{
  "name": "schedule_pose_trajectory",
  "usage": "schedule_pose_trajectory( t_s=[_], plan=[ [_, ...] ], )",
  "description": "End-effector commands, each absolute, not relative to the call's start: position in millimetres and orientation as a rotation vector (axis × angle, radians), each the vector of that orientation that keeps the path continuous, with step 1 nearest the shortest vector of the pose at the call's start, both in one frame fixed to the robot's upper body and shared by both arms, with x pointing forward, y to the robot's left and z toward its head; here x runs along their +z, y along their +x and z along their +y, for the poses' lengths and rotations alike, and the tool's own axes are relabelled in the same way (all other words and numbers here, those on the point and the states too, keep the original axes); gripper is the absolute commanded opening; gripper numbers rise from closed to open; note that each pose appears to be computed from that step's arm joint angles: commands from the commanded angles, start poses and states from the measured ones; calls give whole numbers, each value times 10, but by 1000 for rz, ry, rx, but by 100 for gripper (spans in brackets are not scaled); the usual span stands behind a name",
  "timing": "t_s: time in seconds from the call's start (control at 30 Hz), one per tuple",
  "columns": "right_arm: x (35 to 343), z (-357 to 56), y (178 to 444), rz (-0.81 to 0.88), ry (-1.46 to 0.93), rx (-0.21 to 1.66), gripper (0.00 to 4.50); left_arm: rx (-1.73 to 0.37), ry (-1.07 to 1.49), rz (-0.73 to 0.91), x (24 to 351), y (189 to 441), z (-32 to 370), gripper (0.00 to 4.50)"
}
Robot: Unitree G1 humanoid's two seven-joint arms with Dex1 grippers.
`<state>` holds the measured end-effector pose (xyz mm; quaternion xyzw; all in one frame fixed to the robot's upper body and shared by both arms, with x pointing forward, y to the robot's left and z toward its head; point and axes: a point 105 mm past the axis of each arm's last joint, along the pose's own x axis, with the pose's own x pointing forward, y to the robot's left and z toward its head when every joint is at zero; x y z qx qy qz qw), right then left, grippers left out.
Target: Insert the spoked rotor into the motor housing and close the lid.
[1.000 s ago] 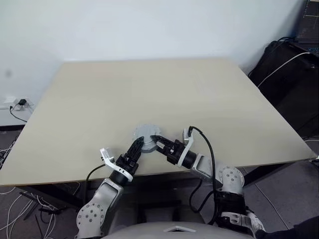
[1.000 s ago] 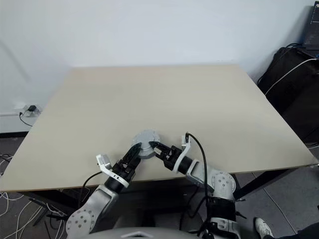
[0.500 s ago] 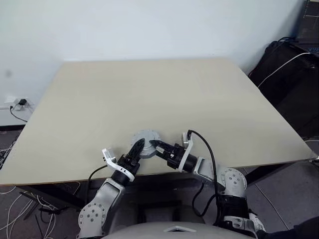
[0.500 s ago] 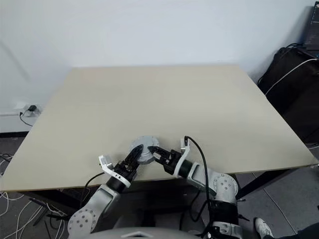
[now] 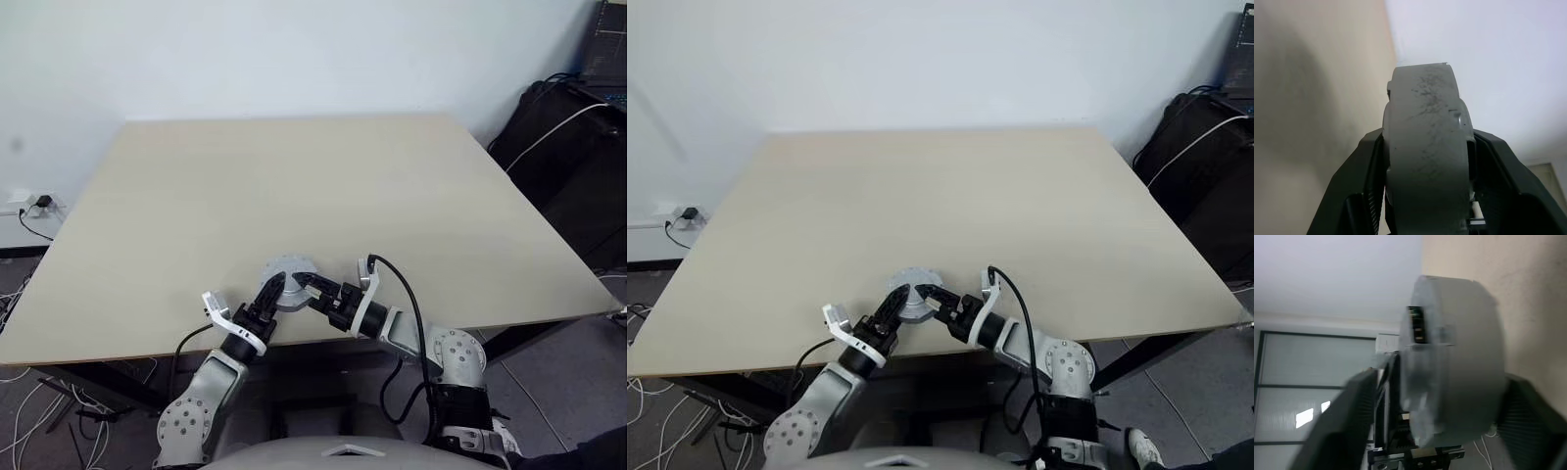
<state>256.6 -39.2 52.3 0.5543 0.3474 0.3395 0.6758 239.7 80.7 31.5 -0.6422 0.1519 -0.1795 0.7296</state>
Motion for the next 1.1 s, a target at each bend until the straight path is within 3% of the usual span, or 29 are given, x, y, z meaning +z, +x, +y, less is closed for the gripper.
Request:
schedule_pose_trajectory(
  t_s=[0.03, 0.13, 0.33, 0.73, 0.87, 1.1],
  plan=[
    [765, -438, 2603, 680, 1232, 824, 450, -398, -1452, 284, 416, 2468, 725, 217],
    [735, -501, 2579, 689, 1155, 803, 450, -367, -1430, 275, 400, 2501, 772, 216],
    [648, -628, 2557, 639, 758, 746, 450, -251, -1360, 232, 391, 2677, 957, 214],
    [473, -849, 2700, 251, 33, 662, 450, -157, -1313, 153, 504, 3331, 1174, 214],
    [431, -950, 2733, 152, -70, 597, 450, -73, -1291, 150, 461, 3553, 1286, 214],
    [319, -985, 2709, 166, -88, 573, 450, -44, -1241, 143, 544, 3941, 1274, 214]
  ],
)
